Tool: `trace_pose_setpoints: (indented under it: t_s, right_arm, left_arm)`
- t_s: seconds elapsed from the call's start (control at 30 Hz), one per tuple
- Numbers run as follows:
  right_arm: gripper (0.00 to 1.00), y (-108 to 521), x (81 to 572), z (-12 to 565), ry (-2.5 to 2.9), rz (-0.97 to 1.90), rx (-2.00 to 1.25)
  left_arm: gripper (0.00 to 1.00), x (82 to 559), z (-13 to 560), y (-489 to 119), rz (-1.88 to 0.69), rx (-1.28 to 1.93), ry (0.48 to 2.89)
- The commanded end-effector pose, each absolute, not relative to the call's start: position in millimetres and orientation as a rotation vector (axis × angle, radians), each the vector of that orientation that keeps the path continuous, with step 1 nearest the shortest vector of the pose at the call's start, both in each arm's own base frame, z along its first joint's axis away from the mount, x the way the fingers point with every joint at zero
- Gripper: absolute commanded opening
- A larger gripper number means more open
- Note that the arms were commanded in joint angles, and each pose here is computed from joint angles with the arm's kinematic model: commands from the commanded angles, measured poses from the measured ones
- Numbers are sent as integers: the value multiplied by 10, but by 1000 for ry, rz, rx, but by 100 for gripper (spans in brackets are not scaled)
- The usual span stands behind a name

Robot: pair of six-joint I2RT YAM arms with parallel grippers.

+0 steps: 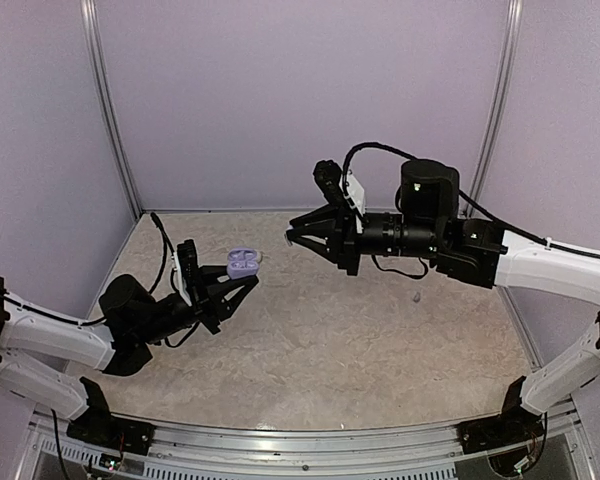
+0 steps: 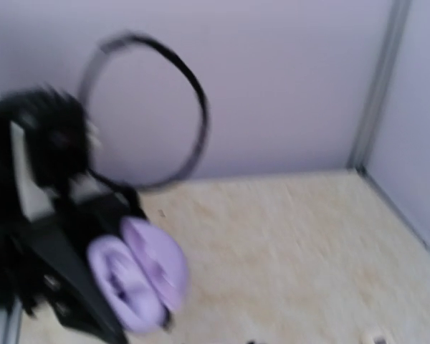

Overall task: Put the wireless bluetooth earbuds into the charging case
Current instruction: Insert the left earbud into the left side groove of the charging case.

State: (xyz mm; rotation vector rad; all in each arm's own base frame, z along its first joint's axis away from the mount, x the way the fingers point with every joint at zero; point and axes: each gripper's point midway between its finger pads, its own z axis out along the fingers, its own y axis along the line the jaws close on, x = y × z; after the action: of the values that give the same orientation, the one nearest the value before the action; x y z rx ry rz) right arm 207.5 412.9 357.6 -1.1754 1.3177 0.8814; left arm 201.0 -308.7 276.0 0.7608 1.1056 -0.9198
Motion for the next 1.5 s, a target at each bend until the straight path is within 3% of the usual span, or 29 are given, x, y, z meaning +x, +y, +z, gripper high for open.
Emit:
trace_pose_setpoints:
  t_s: [0.0, 0.8, 1.47]
  right_arm:
    - [15, 4250, 1833, 3846, 1151, 942, -1185]
    - [15, 4678, 1328, 3861, 962, 1019, -1273]
    - [14, 4775, 1287, 3880, 932, 976, -1252]
  left_arm:
    - [5, 1989, 2886, -3084, -952, 744, 1052]
    - [5, 1591, 3085, -3079, -1019, 843, 872]
    - [4, 1466, 3149, -3104, -1007, 876, 831]
